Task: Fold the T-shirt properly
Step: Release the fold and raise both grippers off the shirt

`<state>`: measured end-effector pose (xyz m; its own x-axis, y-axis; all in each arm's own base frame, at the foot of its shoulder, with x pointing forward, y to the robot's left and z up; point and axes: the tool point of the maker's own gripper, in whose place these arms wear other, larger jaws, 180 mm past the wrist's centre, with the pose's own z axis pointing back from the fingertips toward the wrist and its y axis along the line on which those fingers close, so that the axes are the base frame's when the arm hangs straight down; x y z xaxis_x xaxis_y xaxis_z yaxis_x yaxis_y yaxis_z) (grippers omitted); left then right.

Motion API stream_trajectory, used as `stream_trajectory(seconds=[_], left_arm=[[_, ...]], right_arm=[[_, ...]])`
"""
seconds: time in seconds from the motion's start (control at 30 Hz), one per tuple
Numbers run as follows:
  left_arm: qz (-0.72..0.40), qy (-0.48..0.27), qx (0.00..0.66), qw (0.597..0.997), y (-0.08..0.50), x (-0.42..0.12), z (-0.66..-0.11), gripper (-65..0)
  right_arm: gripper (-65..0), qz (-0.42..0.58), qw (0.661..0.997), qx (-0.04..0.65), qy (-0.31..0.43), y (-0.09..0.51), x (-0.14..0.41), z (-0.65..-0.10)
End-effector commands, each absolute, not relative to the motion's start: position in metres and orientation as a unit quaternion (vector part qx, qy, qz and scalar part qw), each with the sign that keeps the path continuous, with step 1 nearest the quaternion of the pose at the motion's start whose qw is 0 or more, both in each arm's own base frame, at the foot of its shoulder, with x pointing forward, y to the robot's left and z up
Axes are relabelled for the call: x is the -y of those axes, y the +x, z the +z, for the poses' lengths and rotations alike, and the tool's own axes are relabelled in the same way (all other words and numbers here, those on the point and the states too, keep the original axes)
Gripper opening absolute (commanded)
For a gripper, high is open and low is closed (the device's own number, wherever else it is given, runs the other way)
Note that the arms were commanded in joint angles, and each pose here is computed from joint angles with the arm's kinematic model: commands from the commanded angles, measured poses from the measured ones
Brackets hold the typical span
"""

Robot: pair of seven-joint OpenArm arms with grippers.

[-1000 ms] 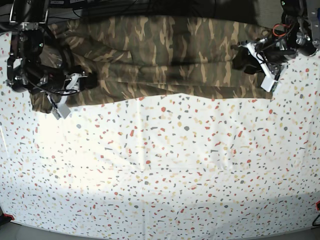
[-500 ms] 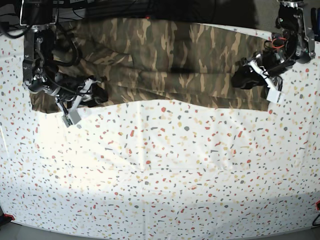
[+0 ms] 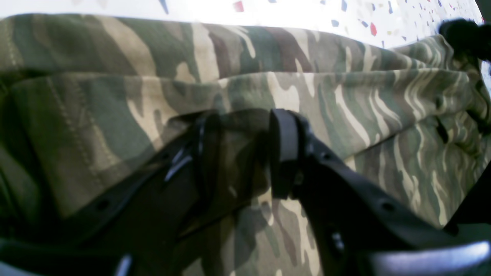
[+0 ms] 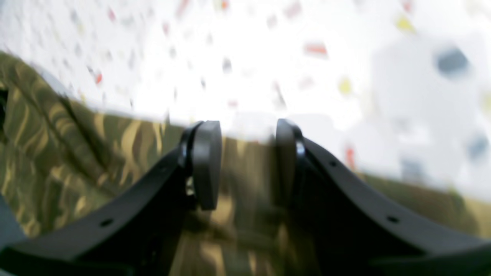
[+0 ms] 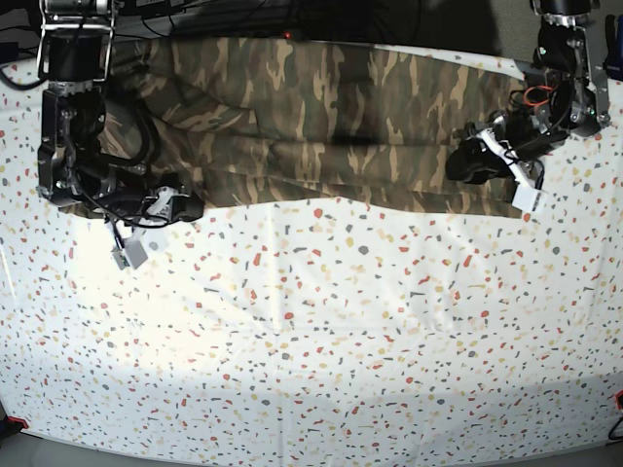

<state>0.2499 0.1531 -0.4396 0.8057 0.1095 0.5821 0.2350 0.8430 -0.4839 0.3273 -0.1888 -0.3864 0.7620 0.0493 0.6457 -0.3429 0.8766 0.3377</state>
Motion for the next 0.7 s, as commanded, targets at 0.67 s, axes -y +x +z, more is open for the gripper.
stream_trajectory(seconds=[0.67], left_arm=[[-0.029,-0.227,0.218,0.949,0.217,-0.173,-0.471,-42.0]], right_arm=[[-40.4,0.069,0.923,0.368,0.091,0.249,0.251,-0.37]])
